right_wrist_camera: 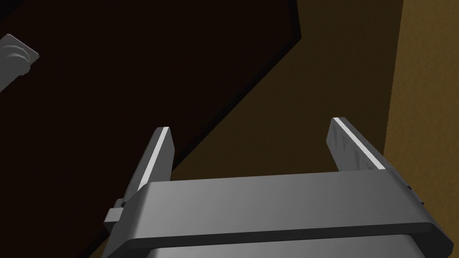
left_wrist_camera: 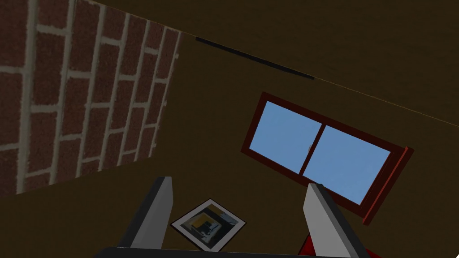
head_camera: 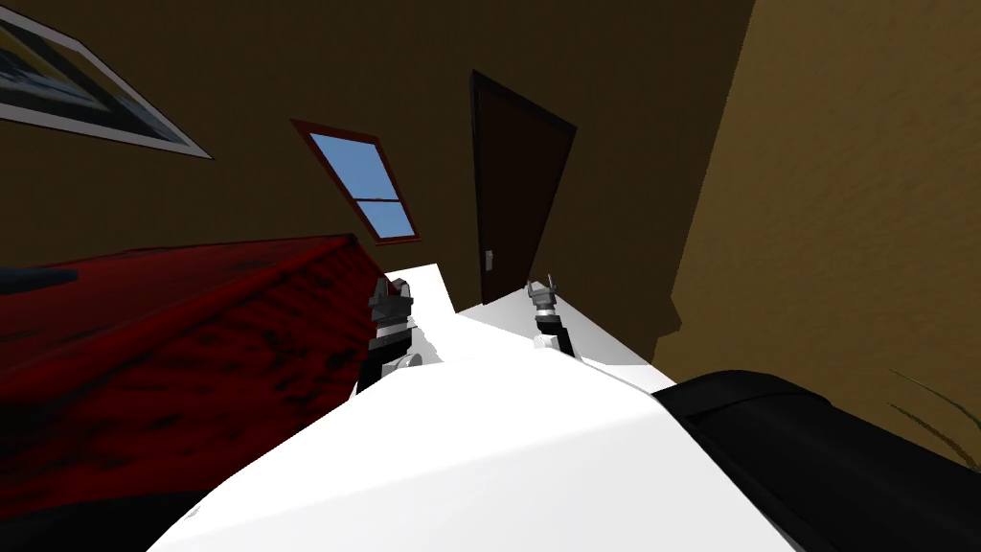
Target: Pull the door open
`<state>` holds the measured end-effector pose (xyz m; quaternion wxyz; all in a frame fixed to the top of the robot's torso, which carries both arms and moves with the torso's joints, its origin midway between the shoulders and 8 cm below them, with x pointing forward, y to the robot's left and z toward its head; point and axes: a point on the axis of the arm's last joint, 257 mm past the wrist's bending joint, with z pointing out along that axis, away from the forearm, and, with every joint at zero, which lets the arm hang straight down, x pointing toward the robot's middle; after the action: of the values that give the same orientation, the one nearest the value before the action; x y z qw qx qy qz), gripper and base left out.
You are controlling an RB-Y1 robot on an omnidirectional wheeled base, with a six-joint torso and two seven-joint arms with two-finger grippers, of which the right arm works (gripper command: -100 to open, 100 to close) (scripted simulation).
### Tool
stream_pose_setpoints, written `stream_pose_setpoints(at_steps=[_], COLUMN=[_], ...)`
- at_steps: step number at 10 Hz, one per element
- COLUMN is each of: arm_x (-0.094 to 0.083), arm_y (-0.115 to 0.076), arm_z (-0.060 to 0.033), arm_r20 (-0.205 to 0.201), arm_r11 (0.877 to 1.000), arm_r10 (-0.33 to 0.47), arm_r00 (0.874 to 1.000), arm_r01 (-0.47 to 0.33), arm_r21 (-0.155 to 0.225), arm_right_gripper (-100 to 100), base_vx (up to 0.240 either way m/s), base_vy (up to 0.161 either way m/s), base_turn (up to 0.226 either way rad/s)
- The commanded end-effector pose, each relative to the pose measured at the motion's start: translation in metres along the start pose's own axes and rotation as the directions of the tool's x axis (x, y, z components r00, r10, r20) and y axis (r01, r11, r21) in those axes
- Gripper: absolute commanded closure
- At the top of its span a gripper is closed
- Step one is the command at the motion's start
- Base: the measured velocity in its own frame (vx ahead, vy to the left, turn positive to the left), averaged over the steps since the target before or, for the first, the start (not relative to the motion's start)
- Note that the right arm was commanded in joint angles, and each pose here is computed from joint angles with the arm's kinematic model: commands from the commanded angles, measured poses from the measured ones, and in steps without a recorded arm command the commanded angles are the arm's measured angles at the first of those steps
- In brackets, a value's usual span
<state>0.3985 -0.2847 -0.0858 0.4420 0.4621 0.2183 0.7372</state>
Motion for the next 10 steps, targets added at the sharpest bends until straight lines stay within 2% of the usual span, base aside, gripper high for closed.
stream_pose_setpoints(at_steps=[1, 5, 7, 10], arm_x=[-0.005, -0.014, -0.02, -0.029], arm_y=[-0.009, -0.031, -0.042, -0.058], arm_z=[-0.0011, -0.0019, -0.0026, -0.0042], arm_r20=[0.004, 0.023, 0.038, 0.067], arm_r11=[0.998, 0.982, 0.967, 0.937], arm_r10=[0.054, 0.178, 0.238, 0.324], arm_r00=[0.999, 0.984, 0.971, 0.944], arm_r01=[-0.054, -0.179, -0.24, -0.33], arm_r21=[0.02, 0.066, 0.088, 0.118], arm_right_gripper=[-100, -100, -100, -100], base_vx=[0.109, 0.095, 0.099, 0.1], base_vy=[-0.016, -0.008, -0.021, -0.022], base_turn=[0.079, 0.099, 0.097, 0.108])
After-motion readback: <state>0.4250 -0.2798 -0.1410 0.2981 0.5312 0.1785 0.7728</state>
